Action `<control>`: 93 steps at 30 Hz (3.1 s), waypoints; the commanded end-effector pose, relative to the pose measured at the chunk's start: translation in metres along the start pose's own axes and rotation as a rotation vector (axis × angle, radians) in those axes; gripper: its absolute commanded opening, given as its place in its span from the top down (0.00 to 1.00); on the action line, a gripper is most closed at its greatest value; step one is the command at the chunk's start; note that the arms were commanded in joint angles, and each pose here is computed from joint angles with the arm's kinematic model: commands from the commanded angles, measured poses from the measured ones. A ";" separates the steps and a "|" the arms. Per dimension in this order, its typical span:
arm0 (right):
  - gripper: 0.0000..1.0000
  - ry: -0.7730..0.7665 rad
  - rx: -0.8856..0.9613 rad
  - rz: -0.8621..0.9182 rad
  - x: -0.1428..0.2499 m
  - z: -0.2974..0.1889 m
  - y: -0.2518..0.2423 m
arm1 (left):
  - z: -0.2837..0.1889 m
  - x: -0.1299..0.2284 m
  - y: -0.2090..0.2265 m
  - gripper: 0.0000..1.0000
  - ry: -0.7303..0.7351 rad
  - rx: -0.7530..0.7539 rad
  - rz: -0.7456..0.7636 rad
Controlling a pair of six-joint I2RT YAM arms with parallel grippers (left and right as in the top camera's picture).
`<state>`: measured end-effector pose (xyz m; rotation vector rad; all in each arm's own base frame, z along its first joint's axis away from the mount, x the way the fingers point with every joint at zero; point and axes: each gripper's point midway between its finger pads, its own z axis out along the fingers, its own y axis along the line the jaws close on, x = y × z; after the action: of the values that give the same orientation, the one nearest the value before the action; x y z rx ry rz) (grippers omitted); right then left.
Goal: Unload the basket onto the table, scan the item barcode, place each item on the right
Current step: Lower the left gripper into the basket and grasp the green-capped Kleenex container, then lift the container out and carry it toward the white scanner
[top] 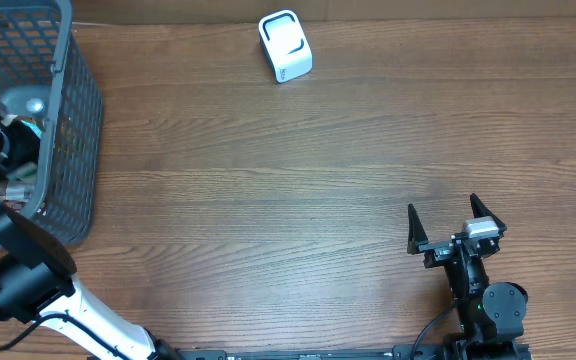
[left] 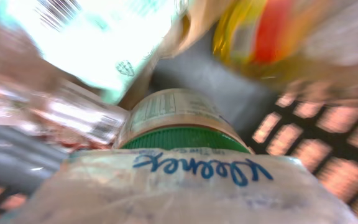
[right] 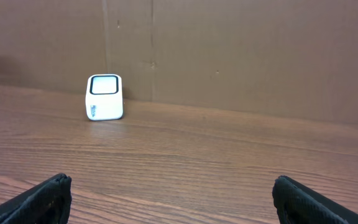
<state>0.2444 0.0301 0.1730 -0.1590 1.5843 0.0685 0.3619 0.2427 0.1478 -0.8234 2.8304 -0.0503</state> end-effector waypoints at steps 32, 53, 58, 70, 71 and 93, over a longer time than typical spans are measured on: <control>0.00 0.000 0.008 -0.001 0.003 0.000 -0.002 | -0.239 0.005 -0.166 0.74 -0.405 0.554 0.181; 0.00 0.000 0.008 -0.001 0.003 0.000 -0.002 | -0.167 0.146 -0.348 0.74 -0.123 0.322 0.529; 0.00 0.000 0.008 -0.001 0.003 0.000 -0.002 | -0.110 0.194 -0.358 0.74 0.018 0.145 0.529; 0.00 0.000 0.008 -0.001 0.003 0.000 -0.002 | 0.013 0.273 -0.393 0.71 0.123 0.082 0.550; 0.00 0.000 0.008 -0.001 0.003 0.000 -0.002 | 0.020 0.276 -0.392 0.72 0.127 0.077 0.542; 0.00 0.000 0.008 -0.001 0.003 0.000 -0.002 | 0.065 0.290 -0.386 0.71 0.133 0.069 0.474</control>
<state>0.2444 0.0301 0.1730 -0.1593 1.5843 0.0682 0.3366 -0.2348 0.0557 -0.0951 3.0830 -0.1158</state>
